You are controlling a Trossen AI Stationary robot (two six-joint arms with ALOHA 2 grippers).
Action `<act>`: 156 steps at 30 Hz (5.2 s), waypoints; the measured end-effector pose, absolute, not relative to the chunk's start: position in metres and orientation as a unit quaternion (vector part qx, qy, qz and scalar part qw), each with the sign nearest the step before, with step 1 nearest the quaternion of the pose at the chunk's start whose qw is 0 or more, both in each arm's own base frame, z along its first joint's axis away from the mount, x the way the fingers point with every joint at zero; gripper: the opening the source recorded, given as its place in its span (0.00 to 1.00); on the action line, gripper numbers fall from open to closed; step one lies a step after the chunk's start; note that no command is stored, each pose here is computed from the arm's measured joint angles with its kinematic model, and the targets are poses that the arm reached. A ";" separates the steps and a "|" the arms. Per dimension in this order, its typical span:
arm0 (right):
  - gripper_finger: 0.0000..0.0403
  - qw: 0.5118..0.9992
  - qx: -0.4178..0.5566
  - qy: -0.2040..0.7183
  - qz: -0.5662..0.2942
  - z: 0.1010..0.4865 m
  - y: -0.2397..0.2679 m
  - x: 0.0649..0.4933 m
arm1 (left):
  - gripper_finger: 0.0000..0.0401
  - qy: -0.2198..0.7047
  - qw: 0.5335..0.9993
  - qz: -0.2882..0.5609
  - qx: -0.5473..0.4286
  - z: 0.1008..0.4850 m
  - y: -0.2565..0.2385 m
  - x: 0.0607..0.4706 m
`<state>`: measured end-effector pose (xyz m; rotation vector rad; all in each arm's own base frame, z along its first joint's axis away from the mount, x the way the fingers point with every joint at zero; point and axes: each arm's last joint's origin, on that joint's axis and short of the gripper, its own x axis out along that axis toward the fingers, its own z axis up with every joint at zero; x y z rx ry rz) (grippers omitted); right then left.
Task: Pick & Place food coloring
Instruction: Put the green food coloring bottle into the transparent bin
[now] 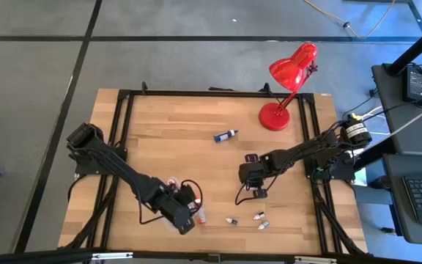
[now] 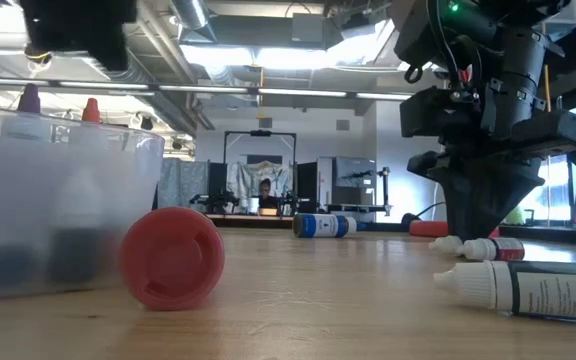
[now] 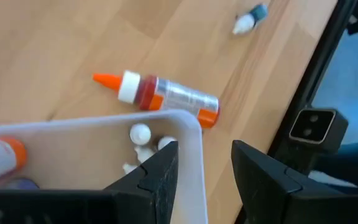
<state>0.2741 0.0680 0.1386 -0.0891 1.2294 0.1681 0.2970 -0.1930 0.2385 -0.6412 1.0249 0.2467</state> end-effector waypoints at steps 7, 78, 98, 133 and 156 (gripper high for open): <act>0.25 0.814 -0.042 0.574 0.078 0.137 0.068 0.275 | 0.36 0.467 0.824 0.120 -0.298 0.243 -0.191 0.296; 0.21 0.962 -0.053 0.260 0.057 0.367 0.075 0.315 | 0.32 0.150 0.972 0.179 0.001 0.344 -0.116 0.315; 0.21 0.961 -0.065 0.262 0.061 0.366 0.075 0.315 | 0.18 0.132 0.979 0.152 -0.021 0.348 -0.114 0.319; 0.66 0.856 -0.019 0.517 0.008 0.234 0.066 0.278 | 0.14 0.409 0.884 0.026 -0.223 0.286 -0.152 0.304; 0.66 0.853 0.025 0.520 0.033 0.177 0.065 0.260 | 0.14 0.576 0.745 0.176 -0.285 0.196 -0.195 0.297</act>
